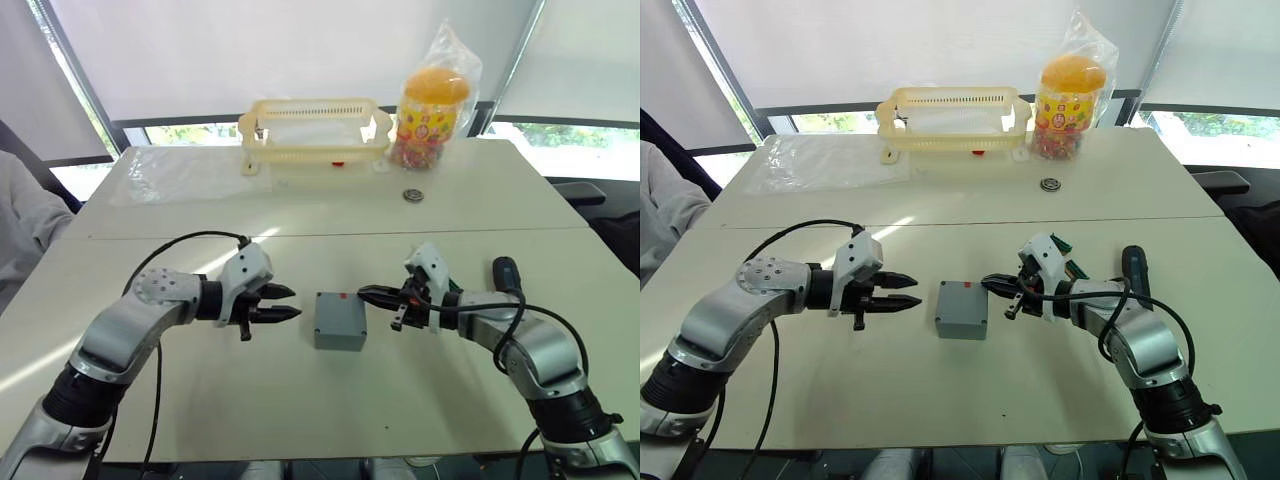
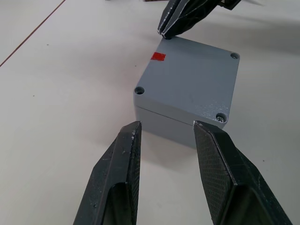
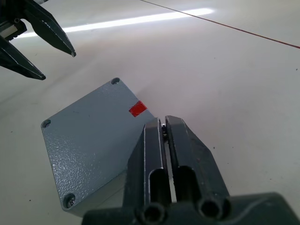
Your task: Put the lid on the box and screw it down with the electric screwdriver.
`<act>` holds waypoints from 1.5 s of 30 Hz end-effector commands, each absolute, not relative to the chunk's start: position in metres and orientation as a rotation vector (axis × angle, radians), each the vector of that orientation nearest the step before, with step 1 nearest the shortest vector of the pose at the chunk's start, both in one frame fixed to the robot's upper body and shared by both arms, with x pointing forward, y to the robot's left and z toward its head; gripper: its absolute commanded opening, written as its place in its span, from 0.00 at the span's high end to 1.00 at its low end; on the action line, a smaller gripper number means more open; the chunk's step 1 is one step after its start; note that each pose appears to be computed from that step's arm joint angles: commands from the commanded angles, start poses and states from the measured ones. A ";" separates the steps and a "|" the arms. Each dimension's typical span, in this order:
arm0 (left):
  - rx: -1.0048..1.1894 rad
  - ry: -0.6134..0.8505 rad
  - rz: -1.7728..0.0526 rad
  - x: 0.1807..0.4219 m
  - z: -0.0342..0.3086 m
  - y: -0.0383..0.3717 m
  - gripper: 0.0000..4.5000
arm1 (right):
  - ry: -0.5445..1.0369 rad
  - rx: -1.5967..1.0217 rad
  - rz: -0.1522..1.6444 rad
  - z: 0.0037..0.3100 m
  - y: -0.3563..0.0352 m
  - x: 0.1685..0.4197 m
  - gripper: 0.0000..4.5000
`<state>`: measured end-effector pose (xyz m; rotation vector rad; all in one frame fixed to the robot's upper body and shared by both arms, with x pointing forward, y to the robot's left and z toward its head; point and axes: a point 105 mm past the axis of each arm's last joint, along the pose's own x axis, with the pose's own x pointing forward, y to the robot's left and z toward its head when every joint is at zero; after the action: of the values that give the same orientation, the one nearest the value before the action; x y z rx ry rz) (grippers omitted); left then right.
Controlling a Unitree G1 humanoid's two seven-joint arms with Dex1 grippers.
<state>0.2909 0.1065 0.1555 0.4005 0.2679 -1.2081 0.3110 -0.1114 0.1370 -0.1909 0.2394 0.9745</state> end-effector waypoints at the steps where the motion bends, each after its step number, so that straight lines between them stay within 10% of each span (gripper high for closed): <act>1: 0.418 0.232 -1.207 0.291 0.163 0.105 0.61 | 0.173 -0.211 0.985 0.154 -0.109 0.312 0.60; 5: 0.381 0.209 -1.227 0.291 0.170 0.100 0.61 | 0.136 -0.226 0.976 0.172 -0.119 0.311 0.12; 12: 0.391 0.135 -1.342 0.289 0.191 0.082 0.61 | 0.171 -0.103 0.838 0.243 -0.182 0.299 0.12; 24: 0.532 0.010 -1.558 0.270 0.192 0.054 0.61 | 0.822 0.036 0.258 0.213 -0.315 0.263 0.00; 45: 0.412 0.038 -1.445 0.259 0.178 0.050 0.61 | 1.156 0.212 0.137 0.150 -0.324 0.278 0.00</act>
<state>0.2616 0.0498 0.1678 0.4121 0.0836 -1.4580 0.2747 -0.3221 0.1456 0.2292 1.1670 0.1561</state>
